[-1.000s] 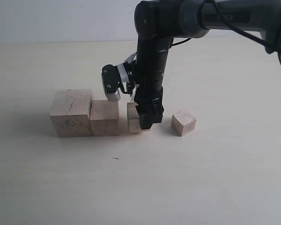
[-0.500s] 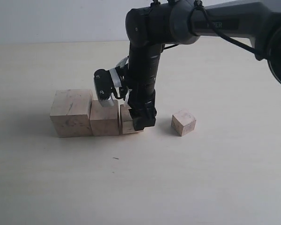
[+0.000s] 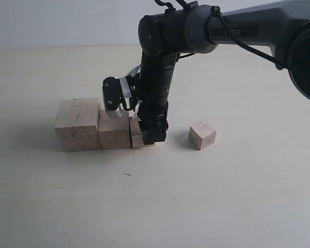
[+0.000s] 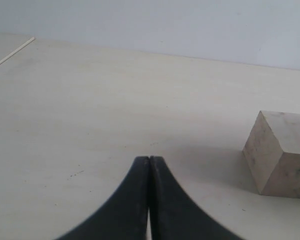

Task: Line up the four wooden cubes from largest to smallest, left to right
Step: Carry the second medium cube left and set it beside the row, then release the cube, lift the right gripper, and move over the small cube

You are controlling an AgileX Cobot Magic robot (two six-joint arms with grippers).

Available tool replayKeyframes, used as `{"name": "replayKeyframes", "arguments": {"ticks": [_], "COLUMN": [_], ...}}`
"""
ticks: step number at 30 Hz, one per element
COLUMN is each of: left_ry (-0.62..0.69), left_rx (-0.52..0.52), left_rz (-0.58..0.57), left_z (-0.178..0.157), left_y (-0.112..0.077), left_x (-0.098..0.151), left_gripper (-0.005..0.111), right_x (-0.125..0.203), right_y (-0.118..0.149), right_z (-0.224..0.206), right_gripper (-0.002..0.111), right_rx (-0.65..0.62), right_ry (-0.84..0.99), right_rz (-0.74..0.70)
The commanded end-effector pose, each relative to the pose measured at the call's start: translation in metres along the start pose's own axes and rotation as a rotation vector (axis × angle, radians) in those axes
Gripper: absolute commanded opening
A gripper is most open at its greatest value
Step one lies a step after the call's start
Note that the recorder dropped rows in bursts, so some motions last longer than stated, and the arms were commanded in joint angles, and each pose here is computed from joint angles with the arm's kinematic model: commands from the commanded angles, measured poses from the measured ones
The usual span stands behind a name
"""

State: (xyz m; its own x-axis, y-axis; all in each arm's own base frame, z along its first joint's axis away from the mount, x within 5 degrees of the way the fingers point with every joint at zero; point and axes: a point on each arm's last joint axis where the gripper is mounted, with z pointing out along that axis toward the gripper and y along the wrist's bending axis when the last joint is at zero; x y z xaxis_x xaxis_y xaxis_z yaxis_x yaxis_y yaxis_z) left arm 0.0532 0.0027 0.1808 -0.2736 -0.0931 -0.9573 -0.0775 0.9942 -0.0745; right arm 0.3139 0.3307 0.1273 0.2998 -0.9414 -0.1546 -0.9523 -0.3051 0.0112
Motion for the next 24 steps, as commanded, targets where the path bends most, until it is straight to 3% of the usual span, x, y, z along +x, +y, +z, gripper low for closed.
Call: {"name": "replayKeyframes", "arguments": {"ticks": [1,6,10,24], "left_ry": [-0.015,-0.015,-0.015,-0.015], "left_rx": [0.006,0.006,0.006,0.006], "left_rz": [-0.001,-0.001,-0.001,-0.001], "left_z": [-0.0001,-0.0001,-0.0001,-0.0001], "left_y": [-0.0003,-0.0003,-0.0003,-0.0003], "left_x": [-0.0003,-0.0003,-0.0003,-0.0003], "left_gripper": [0.0,0.0,0.0,0.0], "right_x": [-0.0032,-0.0032,-0.0031,-0.0048], "right_y": [-0.003,-0.0026,-0.0018,-0.0009], "right_z": [0.0012,0.0012,0.0012,0.0012], "right_gripper": [0.0,0.0,0.008,0.053], "right_rx": [0.026,0.021,0.012,0.0], "right_ry": [-0.025,-0.025,-0.023,-0.041], "right_rz": [0.024,0.054,0.085,0.099]}}
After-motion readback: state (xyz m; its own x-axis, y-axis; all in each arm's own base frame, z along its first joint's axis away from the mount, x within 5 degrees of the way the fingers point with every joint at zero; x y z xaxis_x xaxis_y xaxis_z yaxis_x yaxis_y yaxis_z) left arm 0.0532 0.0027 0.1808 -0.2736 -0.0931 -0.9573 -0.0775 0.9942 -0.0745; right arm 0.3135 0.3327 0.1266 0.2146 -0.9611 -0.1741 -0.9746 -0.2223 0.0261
